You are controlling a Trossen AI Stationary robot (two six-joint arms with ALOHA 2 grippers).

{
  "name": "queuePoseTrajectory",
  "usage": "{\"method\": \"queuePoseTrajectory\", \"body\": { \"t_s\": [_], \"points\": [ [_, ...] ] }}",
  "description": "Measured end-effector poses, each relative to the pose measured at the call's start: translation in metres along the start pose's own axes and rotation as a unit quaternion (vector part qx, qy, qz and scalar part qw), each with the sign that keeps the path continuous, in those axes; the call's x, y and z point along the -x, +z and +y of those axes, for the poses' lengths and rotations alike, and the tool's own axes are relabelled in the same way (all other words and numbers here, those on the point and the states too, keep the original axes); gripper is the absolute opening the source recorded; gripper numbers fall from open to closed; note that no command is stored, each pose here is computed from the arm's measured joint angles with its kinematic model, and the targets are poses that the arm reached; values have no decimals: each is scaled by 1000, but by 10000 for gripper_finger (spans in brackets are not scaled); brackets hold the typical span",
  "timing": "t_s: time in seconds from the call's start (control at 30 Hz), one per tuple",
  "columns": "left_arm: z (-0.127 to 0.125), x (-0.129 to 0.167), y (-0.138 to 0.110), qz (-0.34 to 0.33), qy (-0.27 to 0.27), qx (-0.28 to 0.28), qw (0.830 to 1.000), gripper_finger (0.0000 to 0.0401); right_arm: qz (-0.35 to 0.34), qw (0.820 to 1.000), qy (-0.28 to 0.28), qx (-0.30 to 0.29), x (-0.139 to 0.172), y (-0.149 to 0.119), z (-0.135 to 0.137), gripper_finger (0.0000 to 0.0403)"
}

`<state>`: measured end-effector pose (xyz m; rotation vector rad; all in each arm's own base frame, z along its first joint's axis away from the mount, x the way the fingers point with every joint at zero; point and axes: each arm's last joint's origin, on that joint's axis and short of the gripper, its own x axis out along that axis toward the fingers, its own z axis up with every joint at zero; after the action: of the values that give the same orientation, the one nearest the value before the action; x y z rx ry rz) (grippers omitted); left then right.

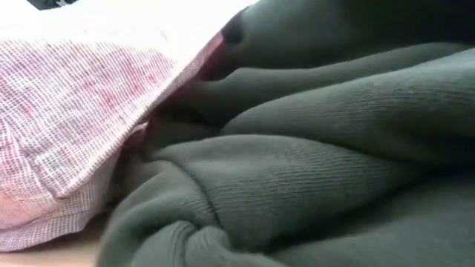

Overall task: Sort clothes
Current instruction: Put the green pants into the white laundry organizer

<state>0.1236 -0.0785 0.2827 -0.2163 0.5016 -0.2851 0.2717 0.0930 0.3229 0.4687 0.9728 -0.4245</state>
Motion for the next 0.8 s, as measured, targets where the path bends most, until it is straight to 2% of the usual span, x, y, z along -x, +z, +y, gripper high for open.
{"method": "queuePoseTrajectory", "body": {
  "t_s": [0.17,0.37,0.57,0.8],
  "points": [
    [0,0,0,0,0,4,1000,106,-64,998,23,-15,41,7,-3,33],
    [0,0,0,0,0,4,1000,106,-150,988,40,8,89,30,6,33],
    [0,0,0,-1,2,4,1000,106,-229,971,53,45,128,62,21,33],
    [1,0,0,-4,10,4,1000,106,-309,948,51,62,161,97,28,33]
  ]
}}
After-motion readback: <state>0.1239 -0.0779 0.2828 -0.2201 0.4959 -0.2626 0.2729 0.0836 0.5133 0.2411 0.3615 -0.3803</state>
